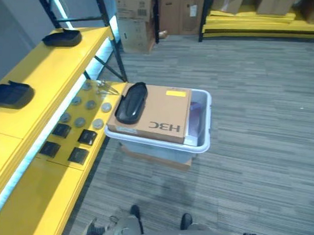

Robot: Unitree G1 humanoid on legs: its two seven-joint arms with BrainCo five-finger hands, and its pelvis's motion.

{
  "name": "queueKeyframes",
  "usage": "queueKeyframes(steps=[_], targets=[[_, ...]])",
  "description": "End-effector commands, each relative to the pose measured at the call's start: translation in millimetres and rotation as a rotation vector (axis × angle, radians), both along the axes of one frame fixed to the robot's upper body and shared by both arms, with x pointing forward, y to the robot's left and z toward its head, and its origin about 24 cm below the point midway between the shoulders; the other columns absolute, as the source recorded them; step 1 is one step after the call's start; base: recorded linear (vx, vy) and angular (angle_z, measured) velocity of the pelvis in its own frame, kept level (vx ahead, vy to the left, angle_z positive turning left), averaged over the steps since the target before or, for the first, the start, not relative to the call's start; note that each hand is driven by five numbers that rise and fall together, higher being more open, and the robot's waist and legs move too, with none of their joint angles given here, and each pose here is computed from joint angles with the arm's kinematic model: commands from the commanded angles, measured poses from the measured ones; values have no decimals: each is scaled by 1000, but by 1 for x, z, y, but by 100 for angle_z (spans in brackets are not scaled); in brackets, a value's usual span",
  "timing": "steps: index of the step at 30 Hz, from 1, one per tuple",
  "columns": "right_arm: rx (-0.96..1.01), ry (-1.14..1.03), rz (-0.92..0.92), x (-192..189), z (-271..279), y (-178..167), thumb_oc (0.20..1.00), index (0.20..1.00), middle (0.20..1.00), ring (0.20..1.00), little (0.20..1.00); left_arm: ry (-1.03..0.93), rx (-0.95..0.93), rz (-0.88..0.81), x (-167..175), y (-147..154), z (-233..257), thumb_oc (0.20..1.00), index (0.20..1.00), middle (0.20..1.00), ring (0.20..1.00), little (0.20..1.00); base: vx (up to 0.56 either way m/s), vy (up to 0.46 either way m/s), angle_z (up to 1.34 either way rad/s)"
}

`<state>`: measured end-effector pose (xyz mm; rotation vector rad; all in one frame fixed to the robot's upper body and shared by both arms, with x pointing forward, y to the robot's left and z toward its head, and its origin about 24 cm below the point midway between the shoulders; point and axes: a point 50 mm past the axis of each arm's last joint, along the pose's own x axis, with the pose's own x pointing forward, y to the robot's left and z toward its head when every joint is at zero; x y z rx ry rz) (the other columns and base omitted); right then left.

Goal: Move parts from the plastic box to the shelf.

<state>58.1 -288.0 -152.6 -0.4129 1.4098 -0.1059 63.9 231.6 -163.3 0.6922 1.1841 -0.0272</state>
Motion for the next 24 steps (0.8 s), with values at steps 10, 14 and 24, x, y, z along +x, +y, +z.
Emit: queueKeyframes(steps=[10,14,24], targets=[[74,0,-21,-8,-6,15,1000,1000,1000,1000,1000,-232,-17,-16,48,1,16,1000,1000,1000,1000,1000,17,-29,3],[73,-14,-25,-2,-4,12,1000,1000,1000,1000,1000,-246,-2,-4,53,4,19,1000,1000,1000,1000,1000,-28,-88,6],[24,-4,-77,2,3,-7,1000,1000,1000,1000,1000,-210,-16,-47,57,6,18,1000,1000,1000,1000,1000,167,236,3]])
